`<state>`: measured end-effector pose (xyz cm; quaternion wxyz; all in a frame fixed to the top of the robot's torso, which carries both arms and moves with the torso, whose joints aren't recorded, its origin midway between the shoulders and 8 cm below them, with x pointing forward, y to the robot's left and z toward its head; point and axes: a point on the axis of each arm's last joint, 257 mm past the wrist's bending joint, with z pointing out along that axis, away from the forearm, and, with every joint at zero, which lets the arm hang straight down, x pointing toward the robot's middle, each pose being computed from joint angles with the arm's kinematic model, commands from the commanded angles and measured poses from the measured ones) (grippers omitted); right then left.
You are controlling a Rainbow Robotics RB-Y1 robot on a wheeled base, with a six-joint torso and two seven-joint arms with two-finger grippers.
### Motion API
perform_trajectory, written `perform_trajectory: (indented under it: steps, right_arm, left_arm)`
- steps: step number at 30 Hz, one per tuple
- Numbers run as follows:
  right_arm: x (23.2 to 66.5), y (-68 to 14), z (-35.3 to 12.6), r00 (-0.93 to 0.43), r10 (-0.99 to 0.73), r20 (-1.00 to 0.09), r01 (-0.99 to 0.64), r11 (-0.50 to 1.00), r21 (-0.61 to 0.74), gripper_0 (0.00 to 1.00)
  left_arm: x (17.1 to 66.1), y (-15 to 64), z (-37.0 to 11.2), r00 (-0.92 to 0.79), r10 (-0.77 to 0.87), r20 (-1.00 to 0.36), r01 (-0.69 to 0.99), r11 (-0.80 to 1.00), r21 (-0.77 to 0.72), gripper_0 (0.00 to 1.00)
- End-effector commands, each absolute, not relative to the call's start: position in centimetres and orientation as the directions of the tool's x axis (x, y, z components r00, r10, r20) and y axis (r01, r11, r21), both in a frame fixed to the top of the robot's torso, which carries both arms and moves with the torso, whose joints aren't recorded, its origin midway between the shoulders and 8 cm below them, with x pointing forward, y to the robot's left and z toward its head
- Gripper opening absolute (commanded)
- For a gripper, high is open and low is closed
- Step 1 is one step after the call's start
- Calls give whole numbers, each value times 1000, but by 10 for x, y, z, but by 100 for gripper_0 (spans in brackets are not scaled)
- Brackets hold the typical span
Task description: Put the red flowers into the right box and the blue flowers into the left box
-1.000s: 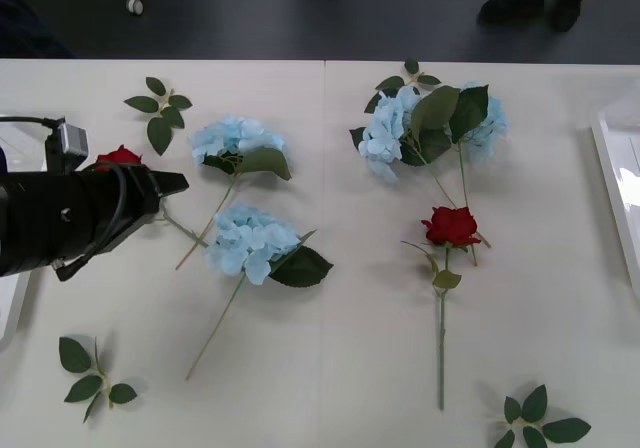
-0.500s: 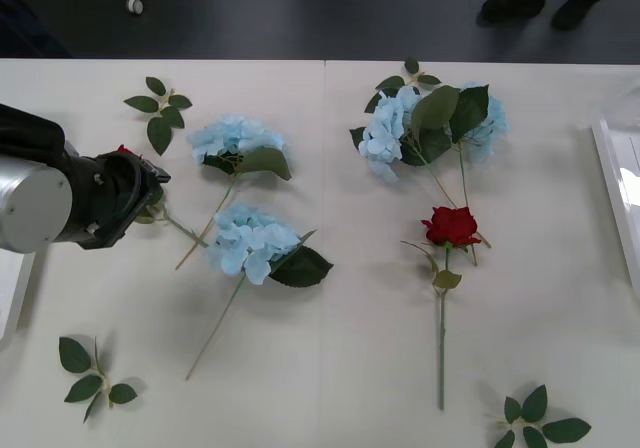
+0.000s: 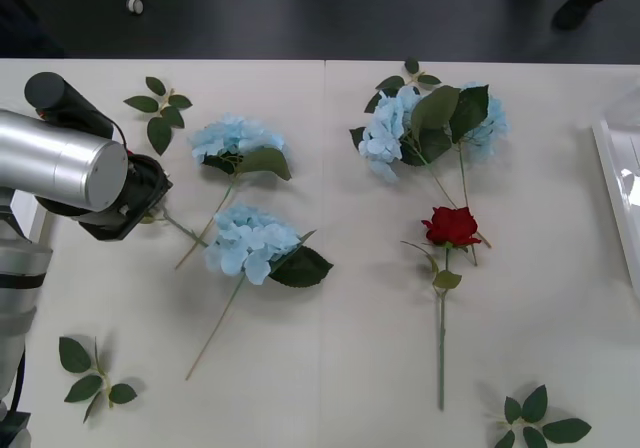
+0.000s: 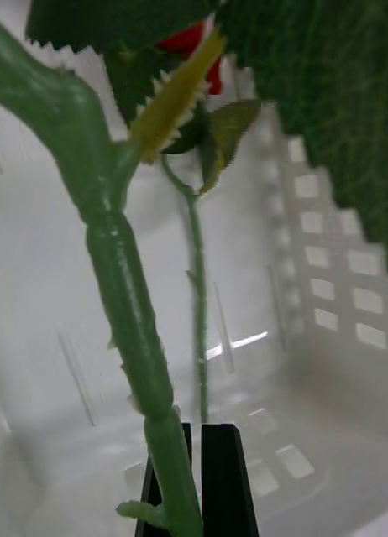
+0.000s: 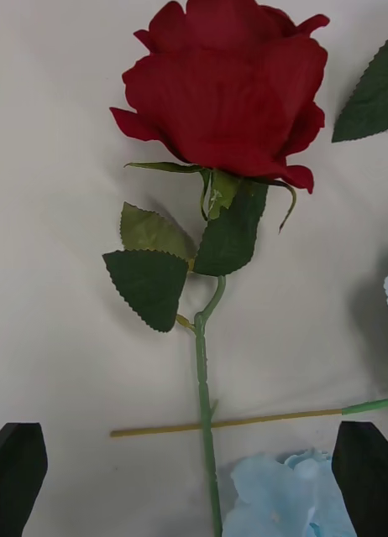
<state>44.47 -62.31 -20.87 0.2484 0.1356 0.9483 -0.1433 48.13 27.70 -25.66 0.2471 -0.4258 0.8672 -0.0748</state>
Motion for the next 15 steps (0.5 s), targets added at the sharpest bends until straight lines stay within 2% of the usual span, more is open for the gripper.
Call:
perform_trajectory:
  steps: [1,11,12,13,14,15]
  right_arm:
    - [429,-658,-201,-833,217,-508,386,887,-253,0]
    - [421,-667,-208,-840,215,-498,386,882,-270,0]
    - [423,-665,-208,-838,214,-501,384,885,-264,8]
    - [425,-664,-208,-833,215,-510,387,885,-258,41]
    - [426,-664,-207,-830,213,-515,386,886,-256,58]
    - [428,-664,-206,-828,207,-521,383,887,-257,81]
  left_arm:
    - [494,268,-254,-504,-785,-361,-713,614,-339,100]
    - [505,255,-276,-495,-801,-337,-737,593,-325,100]
    - [505,255,-278,-494,-803,-334,-739,590,-325,100]
    - [506,256,-281,-494,-804,-331,-743,589,-320,100]
    - [507,256,-282,-495,-803,-332,-742,589,-319,100]
    - [508,256,-285,-497,-802,-331,-742,591,-316,100]
